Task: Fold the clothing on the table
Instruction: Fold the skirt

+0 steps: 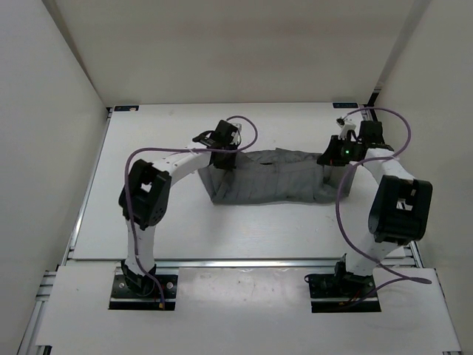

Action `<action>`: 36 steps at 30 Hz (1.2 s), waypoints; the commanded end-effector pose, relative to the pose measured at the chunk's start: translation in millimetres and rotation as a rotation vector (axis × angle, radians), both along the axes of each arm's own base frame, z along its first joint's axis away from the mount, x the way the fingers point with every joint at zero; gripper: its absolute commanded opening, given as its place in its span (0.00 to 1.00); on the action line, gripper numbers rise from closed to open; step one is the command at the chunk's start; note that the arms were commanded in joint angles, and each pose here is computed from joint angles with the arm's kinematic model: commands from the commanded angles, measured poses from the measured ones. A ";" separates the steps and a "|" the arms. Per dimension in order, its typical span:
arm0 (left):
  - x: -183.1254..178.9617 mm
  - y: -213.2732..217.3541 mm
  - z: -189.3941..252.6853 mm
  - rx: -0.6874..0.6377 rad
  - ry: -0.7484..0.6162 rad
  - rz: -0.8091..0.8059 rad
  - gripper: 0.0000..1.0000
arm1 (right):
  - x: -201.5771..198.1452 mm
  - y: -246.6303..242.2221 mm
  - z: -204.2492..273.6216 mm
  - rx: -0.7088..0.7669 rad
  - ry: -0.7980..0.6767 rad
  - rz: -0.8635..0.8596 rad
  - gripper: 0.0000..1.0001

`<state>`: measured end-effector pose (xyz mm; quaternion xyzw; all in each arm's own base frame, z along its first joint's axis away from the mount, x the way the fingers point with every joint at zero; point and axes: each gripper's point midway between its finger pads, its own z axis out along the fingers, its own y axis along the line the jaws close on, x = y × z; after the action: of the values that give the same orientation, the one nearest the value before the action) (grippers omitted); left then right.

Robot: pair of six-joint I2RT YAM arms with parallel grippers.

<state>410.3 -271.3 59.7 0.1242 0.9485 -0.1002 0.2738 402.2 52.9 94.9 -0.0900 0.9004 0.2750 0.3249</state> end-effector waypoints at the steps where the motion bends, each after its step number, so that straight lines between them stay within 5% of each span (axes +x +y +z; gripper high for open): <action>1: 6.6 -7.3 66.3 -0.162 -0.165 0.035 0.05 | 7.3 -8.4 45.9 -0.027 -0.157 -0.021 0.00; 9: -11.7 -2.7 88.6 -0.282 -0.208 0.081 0.28 | 15.6 6.3 64.0 -0.053 -0.247 0.025 0.00; 19: 9.1 21.5 74.6 -0.299 -0.190 0.198 0.27 | 60.9 3.2 66.7 -0.037 -0.275 -0.073 0.00; 21: 13.9 14.0 76.3 -0.302 -0.190 0.175 0.38 | 69.3 1.8 60.8 -0.042 -0.260 -0.065 0.00; 24: 21.7 -2.4 77.4 -0.287 -0.190 0.132 0.72 | 79.4 2.8 60.5 -0.051 -0.261 -0.047 0.01; 26: 25.6 -16.7 75.9 -0.289 -0.175 0.099 0.77 | 82.5 1.9 60.3 -0.047 -0.257 -0.047 0.00; 36: 21.3 -41.5 33.7 -0.266 -0.071 0.043 0.73 | 83.8 12.3 56.1 -0.038 -0.255 -0.025 0.00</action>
<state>431.1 -304.1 77.8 0.0568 0.9248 -0.2019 0.3174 473.5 60.1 134.1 -0.1060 0.8727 0.2393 0.4122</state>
